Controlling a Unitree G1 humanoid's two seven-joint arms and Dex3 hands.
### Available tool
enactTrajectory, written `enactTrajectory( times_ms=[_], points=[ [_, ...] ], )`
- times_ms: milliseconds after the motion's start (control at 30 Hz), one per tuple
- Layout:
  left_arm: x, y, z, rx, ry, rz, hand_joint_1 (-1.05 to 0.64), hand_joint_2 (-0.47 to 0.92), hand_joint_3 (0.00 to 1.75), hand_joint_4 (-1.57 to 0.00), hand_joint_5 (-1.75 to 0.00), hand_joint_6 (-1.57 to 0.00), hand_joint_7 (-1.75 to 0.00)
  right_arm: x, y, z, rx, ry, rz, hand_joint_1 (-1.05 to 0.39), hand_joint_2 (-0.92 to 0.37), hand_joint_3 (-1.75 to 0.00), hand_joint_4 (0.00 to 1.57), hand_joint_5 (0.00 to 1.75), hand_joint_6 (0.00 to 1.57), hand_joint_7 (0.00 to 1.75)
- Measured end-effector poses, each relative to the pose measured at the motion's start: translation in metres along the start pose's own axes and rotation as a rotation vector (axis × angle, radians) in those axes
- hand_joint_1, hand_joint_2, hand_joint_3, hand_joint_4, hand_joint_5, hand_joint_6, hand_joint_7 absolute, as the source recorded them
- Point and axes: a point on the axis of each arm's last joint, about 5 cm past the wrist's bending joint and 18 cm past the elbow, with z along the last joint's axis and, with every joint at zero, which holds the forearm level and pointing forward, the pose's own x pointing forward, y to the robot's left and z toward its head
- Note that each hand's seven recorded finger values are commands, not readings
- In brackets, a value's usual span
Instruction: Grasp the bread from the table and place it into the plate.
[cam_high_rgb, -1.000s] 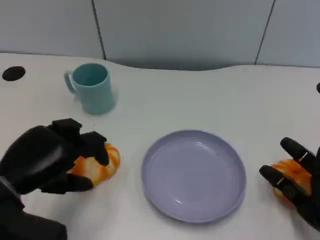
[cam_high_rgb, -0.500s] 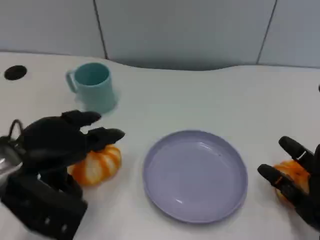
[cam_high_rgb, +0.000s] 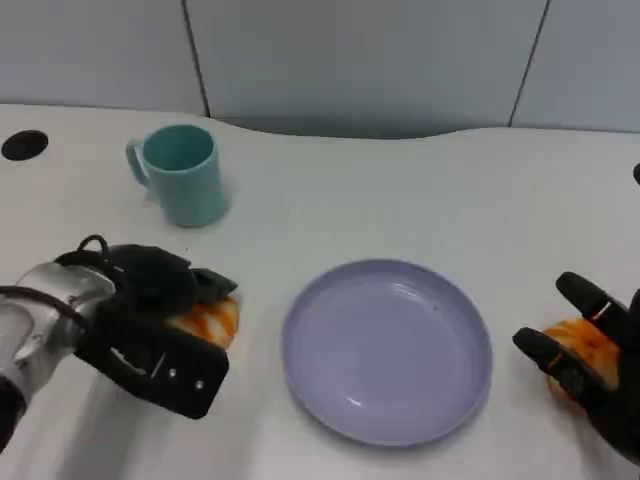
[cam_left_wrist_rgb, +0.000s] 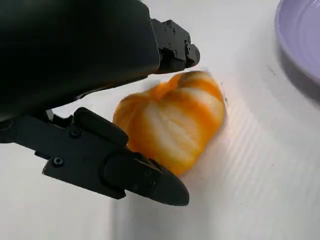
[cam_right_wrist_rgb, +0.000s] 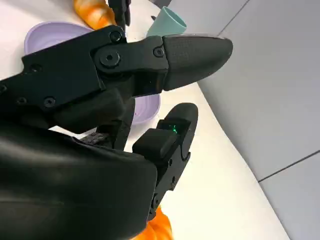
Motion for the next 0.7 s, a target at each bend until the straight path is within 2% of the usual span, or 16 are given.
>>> enactTrajectory(
  times_ms=[67,200,300,367,400,600,667,700],
  points=[
    [0.006,0.0,0.001,0.009,0.017,-0.014,-0.88,0.86,0.03,0.0,0.0,-0.06,-0.02,0.0,-0.0002,0.0,0.001,0.003,-0.001,-0.34,-0.92,-0.29,0.53,0.91,0.67,0.41],
    [0.016,-0.001,0.004,0.033,0.043,-0.042,-0.92,0.88,0.02,0.0,0.0,-0.06,-0.01,-0.001,-0.0007,-0.001,0.001,0.007,-0.001,-0.34,-0.92,-0.29,0.52,0.92,0.64,0.41],
    [0.02,-0.002,0.004,0.047,0.07,-0.027,-0.76,0.86,0.02,-0.11,-0.06,-0.1,-0.02,-0.001,-0.0011,0.0,0.004,0.007,0.0,-0.34,-0.92,-0.29,0.52,0.93,0.63,0.42],
    [0.022,-0.006,0.005,0.041,0.078,0.003,-0.68,0.87,0.01,-0.17,-0.08,-0.14,-0.03,-0.001,-0.0015,0.0,0.006,0.008,-0.001,-0.33,-0.92,-0.3,0.52,0.93,0.63,0.43],
    [0.022,-0.009,0.004,0.032,0.081,0.019,-0.58,0.87,0.01,-0.2,-0.1,-0.16,-0.03,-0.002,-0.0013,0.0,0.007,0.009,-0.001,-0.33,-0.92,-0.3,0.51,0.94,0.63,0.43],
    [0.023,-0.02,0.002,-0.039,0.105,0.113,-0.36,0.85,0.0,-0.3,-0.17,-0.27,-0.05,-0.003,0.0001,0.002,0.005,-0.001,0.006,-0.33,-0.92,-0.31,0.51,0.95,0.61,0.44],
    [0.023,-0.022,0.001,-0.063,0.112,0.13,-0.27,0.88,0.01,-0.35,-0.22,-0.36,-0.09,-0.003,0.0002,0.002,0.006,-0.002,0.005,-0.34,-0.92,-0.33,0.51,0.94,0.61,0.44],
    [0.023,-0.022,0.001,-0.079,0.115,0.137,-0.25,0.9,0.02,-0.34,-0.34,-0.4,-0.15,-0.004,0.0002,0.002,0.006,0.0,0.005,-0.34,-0.92,-0.33,0.5,0.94,0.6,0.44]
  ],
)
